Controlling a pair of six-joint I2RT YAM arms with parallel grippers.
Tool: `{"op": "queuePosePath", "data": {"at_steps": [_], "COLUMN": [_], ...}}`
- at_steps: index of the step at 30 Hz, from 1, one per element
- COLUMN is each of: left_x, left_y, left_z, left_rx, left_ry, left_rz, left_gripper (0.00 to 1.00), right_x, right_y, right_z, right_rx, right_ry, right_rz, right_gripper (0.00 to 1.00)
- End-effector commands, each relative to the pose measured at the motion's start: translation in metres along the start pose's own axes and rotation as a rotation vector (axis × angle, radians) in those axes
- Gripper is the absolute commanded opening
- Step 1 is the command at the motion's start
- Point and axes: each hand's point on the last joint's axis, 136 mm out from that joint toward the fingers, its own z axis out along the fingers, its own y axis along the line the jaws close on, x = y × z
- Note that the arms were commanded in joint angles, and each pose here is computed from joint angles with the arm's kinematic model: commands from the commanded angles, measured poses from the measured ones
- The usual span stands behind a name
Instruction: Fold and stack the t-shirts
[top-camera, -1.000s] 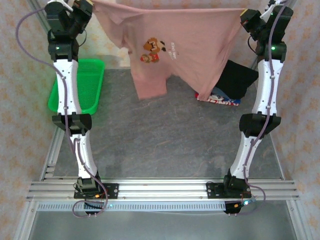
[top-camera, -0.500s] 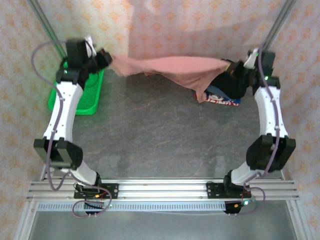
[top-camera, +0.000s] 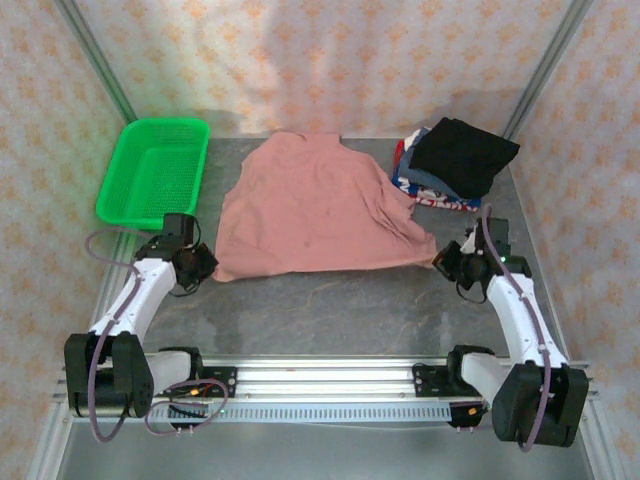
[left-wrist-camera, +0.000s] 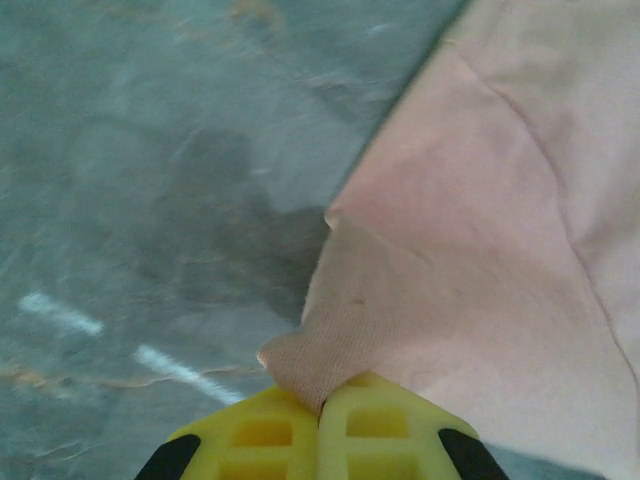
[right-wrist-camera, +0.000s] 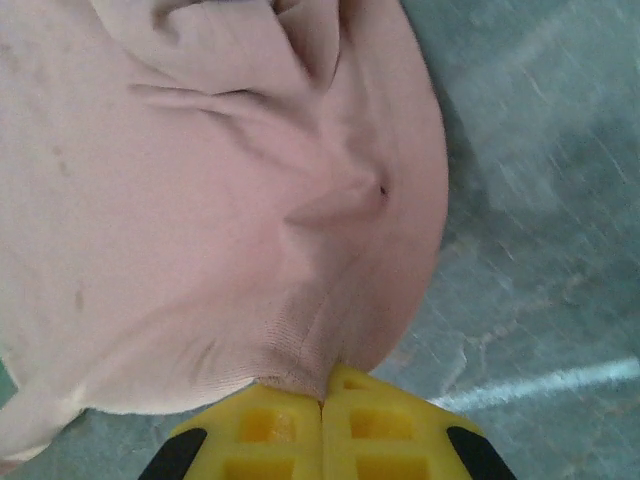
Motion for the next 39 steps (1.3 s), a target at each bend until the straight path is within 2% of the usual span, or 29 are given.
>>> {"op": "queuePosePath", "data": {"at_steps": [1, 3, 6, 11, 16, 32, 35, 36, 37, 39], "left_x": [0.014, 0.024, 0.034, 0.042, 0.045, 0.057, 0.056, 0.053, 0.049, 0.04], "left_y": [0.043, 0.055, 0.074, 0.089, 0.085, 0.102, 0.103, 0.103, 0.101, 0.094], "left_z": [0.007, 0.013, 0.017, 0.022, 0.028, 0.029, 0.029, 0.026, 0.021, 0.01], "left_rx": [-0.168, -0.205, -0.263, -0.309, -0.274, -0.324, -0.337, -0.341, -0.338, -0.308], "left_ry": [0.001, 0.019, 0.033, 0.063, 0.082, 0.126, 0.139, 0.13, 0.112, 0.074], "left_rz": [-0.086, -0.108, -0.142, -0.165, -0.17, -0.221, -0.23, -0.23, -0.232, -0.238], "left_gripper": [0.0, 0.0, 0.0, 0.0, 0.0, 0.0, 0.16, 0.23, 0.37, 0.58], "right_x": [0.022, 0.028, 0.031, 0.043, 0.048, 0.086, 0.089, 0.087, 0.084, 0.076], "right_y": [-0.031, -0.037, -0.056, -0.075, -0.086, -0.098, -0.102, -0.1, -0.096, -0.083], "right_z": [0.01, 0.014, 0.014, 0.018, 0.012, 0.003, 0.003, 0.001, -0.003, -0.015], "right_rx": [0.104, 0.121, 0.219, 0.322, 0.417, 0.632, 0.664, 0.656, 0.642, 0.585], "right_ry": [0.052, 0.061, 0.068, 0.1, 0.095, 0.172, 0.186, 0.174, 0.155, 0.101], "right_rz": [0.098, 0.119, 0.167, 0.211, 0.223, 0.149, 0.144, 0.146, 0.145, 0.137], "right_gripper": [0.0, 0.0, 0.0, 0.0, 0.01, 0.03, 0.15, 0.25, 0.37, 0.54]}}
